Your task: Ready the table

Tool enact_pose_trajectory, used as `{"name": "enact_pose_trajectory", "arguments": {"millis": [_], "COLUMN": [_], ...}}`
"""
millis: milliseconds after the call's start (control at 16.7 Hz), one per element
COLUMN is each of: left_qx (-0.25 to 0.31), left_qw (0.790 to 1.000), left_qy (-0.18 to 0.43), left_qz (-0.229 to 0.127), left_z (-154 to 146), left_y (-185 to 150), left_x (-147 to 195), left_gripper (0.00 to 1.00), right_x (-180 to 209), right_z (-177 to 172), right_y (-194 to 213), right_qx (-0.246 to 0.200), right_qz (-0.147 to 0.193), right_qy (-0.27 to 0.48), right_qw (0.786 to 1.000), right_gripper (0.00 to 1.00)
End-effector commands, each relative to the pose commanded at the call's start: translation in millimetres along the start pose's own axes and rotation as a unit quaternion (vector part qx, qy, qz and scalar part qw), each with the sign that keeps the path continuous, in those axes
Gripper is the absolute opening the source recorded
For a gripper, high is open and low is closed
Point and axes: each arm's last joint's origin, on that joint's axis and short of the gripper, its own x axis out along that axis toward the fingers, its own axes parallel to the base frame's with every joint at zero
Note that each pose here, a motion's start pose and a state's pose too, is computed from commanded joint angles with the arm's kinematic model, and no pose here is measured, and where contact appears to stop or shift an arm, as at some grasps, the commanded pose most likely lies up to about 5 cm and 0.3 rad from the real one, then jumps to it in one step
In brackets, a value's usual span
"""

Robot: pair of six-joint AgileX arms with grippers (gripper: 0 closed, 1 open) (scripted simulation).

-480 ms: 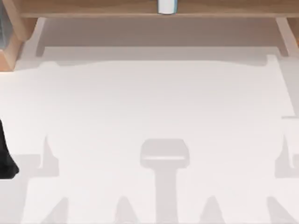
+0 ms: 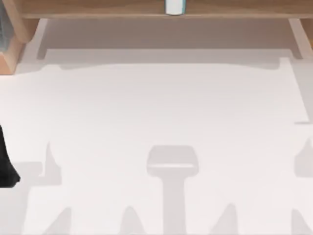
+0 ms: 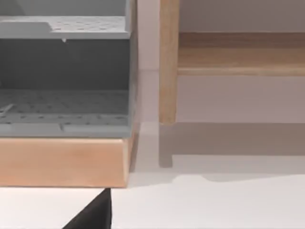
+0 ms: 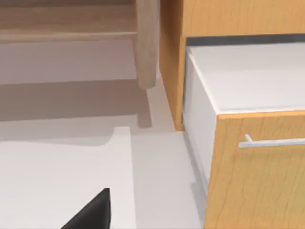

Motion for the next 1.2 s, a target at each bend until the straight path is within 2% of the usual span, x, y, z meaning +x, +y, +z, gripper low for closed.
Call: {"name": "enact_pose_trajectory", "arguments": {"millis": [180,360,540,660,840,1020,1200], "left_qx": [0.000,0.000,0.000,0.000,0.000,0.000,0.000], "left_qw": [1.000,1.000,1.000,1.000,1.000,1.000,1.000], "left_qy": [0.000,0.000,0.000,0.000,0.000,0.000,0.000], "left_qz": [0.000,0.000,0.000,0.000,0.000,0.000,0.000], "left_z": [0,0,0,0,0,0,0], "left_y": [0,0,0,0,0,0,0], "left_x": [0,0,0,0,0,0,0], "left_gripper": [1.00,1.00,1.00,1.00,1.00,1.00,1.00], "right_x": [9,40,100,152,234,303,349], "right_z": [48,109,159,175,164,126,81], "right_y": [-9,-23,-47,-68,-99,-118,-125], "right_qx": [0.007,0.016,0.026,0.034,0.043,0.046,0.044], "right_qz": [-0.041,-0.074,-0.099,-0.108,-0.104,-0.085,-0.061], "right_qy": [0.080,0.167,0.261,0.329,0.430,0.515,0.573], "right_qw": [0.996,0.983,0.960,0.938,0.896,0.852,0.816], "right_gripper": [1.00,1.00,1.00,1.00,1.00,1.00,1.00]}}
